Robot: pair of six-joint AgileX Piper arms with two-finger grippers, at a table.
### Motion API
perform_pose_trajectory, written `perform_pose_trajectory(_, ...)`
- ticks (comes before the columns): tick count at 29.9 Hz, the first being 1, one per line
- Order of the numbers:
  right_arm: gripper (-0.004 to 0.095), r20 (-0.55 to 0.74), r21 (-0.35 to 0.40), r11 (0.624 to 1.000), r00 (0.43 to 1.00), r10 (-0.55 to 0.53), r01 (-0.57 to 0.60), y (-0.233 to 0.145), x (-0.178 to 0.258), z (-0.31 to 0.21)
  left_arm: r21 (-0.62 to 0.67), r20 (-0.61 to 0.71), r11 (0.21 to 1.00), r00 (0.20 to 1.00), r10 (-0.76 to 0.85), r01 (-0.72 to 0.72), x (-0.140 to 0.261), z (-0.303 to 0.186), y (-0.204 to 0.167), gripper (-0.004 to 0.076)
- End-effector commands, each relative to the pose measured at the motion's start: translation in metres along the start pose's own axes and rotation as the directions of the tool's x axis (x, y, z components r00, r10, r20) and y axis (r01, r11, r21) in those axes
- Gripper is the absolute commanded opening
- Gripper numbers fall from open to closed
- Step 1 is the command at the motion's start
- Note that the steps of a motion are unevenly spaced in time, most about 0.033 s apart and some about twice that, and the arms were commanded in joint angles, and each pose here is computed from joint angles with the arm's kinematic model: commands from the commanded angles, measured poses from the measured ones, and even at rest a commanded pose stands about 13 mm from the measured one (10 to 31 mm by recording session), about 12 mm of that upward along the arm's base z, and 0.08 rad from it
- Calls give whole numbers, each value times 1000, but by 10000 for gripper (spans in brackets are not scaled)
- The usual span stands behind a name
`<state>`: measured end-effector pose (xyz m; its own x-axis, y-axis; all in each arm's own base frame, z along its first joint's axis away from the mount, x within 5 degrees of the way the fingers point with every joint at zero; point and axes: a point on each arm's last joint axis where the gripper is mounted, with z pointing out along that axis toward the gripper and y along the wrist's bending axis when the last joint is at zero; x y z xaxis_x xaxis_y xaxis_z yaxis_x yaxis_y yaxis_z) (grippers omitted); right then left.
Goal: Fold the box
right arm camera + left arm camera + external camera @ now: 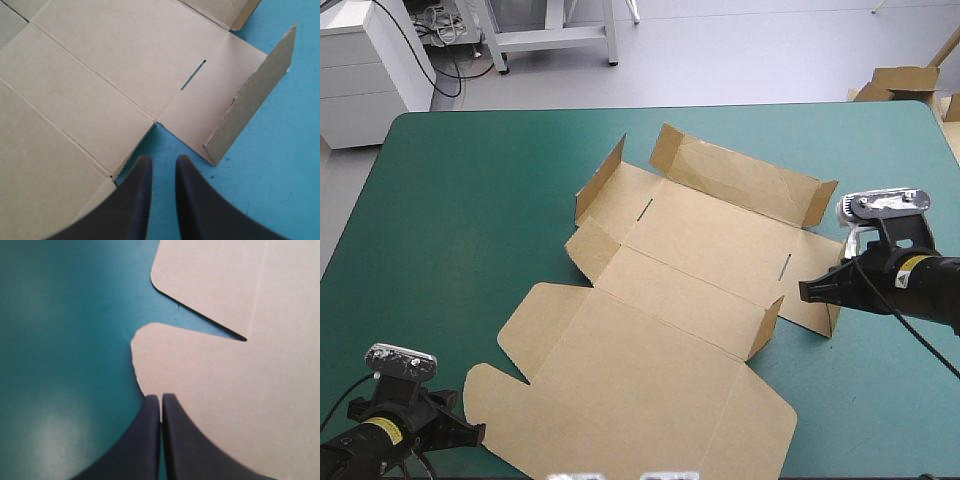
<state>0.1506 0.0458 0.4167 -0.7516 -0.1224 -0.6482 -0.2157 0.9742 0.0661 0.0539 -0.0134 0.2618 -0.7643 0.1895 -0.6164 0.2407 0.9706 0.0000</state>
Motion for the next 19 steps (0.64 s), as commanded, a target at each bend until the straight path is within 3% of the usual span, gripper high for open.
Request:
perform_pose_trajectory(1, 359, 87, 5, 1000, 996, 5, -5, -1, -7, -10, 5, 59, 1000, 998, -4, 4, -10, -4, 0, -8)
perform_pose_trajectory(6, 565, 82, -6, 1000, 997, 9, -9, 0, -6, -9, 5, 59, 1000, 998, -4, 4, -10, -4, 0, -8)
perform_pose_trajectory(19, 574, 74, -35, 999, 997, 24, -22, 2, -5, -8, 5, 59, 1000, 998, -11, 11, -10, -4, 0, -8)
